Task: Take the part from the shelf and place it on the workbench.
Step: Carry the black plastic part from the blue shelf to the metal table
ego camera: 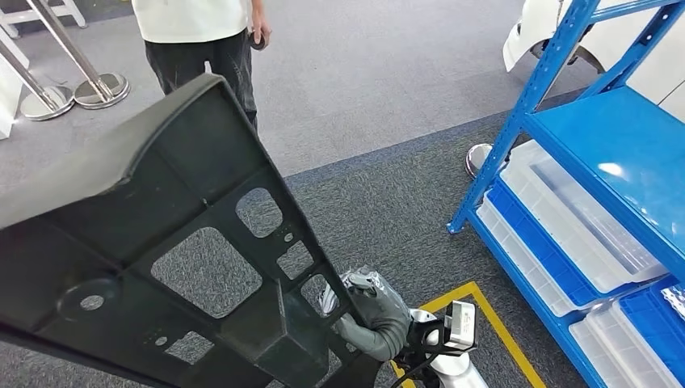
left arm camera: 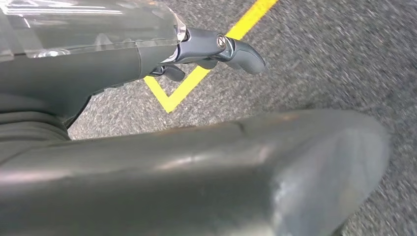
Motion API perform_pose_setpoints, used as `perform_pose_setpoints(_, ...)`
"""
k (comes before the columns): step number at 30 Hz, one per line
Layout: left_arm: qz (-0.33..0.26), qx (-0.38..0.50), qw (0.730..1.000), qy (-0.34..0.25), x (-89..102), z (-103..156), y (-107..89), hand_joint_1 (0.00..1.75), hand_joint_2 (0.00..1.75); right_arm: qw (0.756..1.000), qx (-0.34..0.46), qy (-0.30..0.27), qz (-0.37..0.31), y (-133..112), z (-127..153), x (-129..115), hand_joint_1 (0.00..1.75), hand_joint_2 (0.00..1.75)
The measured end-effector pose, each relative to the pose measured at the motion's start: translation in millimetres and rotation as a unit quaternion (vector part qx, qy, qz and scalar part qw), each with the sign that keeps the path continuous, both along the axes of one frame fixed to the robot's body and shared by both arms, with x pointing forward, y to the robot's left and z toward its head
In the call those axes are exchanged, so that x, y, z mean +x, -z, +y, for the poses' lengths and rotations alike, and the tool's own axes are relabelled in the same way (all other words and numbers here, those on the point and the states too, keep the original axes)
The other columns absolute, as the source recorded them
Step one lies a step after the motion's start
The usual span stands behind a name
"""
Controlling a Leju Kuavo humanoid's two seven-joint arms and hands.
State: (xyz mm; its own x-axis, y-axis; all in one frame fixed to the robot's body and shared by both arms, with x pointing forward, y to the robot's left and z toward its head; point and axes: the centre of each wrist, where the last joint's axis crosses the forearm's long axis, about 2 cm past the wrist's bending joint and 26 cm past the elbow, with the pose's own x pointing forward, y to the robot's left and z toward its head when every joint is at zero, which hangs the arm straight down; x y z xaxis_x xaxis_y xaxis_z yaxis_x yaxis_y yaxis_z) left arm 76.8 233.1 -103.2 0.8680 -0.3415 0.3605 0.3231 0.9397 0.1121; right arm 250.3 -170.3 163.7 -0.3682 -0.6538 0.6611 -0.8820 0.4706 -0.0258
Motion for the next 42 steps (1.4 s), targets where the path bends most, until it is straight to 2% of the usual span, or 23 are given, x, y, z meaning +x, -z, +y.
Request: perform_pose_setpoints(42, 0.019, 0.0, 1.0, -0.001, -8.1, -4, 0.9, 0.0, 0.0, 1.0, -0.003, 0.004, -0.018, -12, 0, 0, 1.75, 1.75)
